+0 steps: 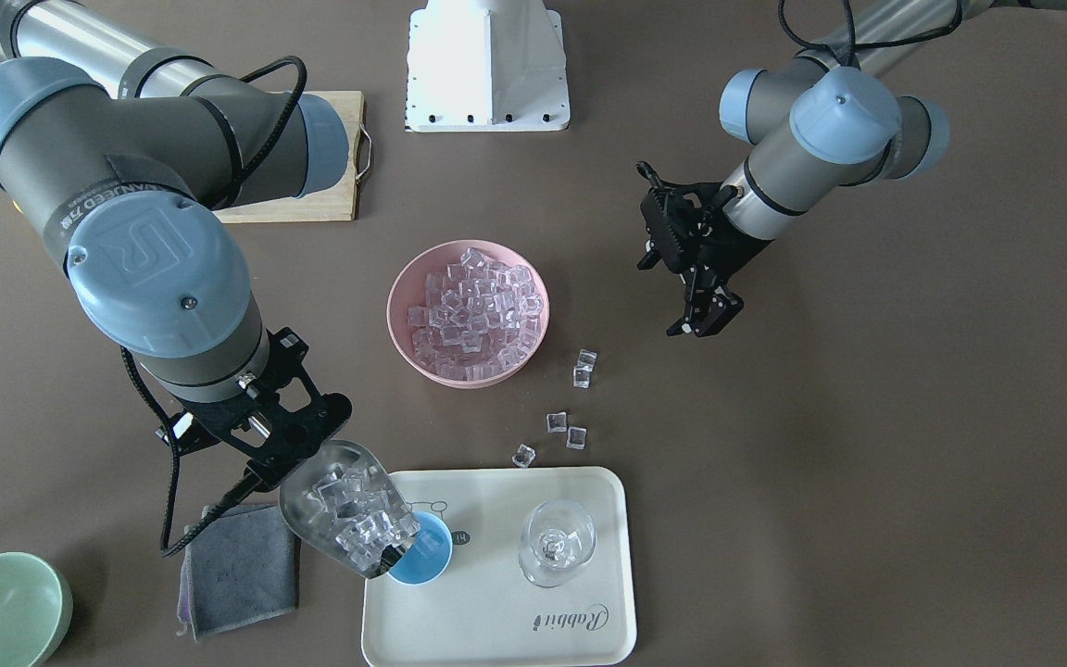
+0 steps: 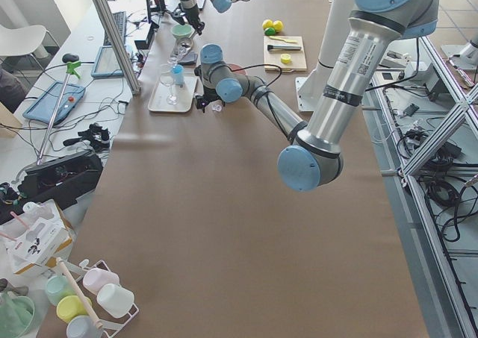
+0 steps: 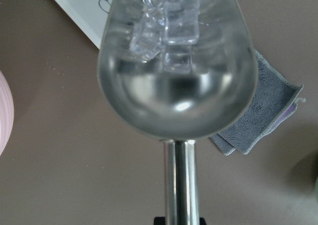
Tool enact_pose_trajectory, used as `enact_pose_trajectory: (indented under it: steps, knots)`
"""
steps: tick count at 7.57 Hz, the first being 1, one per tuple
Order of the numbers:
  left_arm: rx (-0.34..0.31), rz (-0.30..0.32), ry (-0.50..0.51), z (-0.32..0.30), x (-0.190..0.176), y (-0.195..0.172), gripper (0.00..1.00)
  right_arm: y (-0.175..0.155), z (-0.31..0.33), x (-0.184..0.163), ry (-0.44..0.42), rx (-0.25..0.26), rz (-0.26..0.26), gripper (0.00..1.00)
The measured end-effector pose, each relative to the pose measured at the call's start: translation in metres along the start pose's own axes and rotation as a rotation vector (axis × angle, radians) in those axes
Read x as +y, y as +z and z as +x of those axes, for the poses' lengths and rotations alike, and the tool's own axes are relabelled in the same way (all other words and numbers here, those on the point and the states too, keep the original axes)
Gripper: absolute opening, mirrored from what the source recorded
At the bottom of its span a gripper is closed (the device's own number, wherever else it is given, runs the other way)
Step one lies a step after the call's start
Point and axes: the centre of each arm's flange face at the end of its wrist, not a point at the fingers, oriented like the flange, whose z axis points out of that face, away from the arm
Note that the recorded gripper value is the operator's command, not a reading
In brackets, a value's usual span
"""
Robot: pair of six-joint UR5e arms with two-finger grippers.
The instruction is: Put ice in cup with scoop
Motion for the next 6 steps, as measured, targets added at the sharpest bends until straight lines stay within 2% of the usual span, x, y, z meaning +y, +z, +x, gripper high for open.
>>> enact_pose_trajectory:
  steps: [1,3,5,6]
  knots:
    - [-0.036,-0.019,-0.064,-0.024,0.022,-0.025,0.98,0.002,-0.001,-0.001,-0.015,0.010,-0.015,0.00]
    - [-0.068,-0.023,-0.229,-0.050,0.072,-0.056,0.98,-0.003,-0.007,-0.003,-0.032,0.017,-0.045,0.00]
    - [-0.062,-0.034,-0.361,-0.073,0.111,-0.068,0.98,-0.005,-0.007,-0.002,-0.041,0.029,-0.062,0.00]
    - [-0.060,-0.050,-0.410,-0.087,0.127,-0.063,0.98,-0.004,-0.006,-0.002,-0.046,0.039,-0.070,0.00]
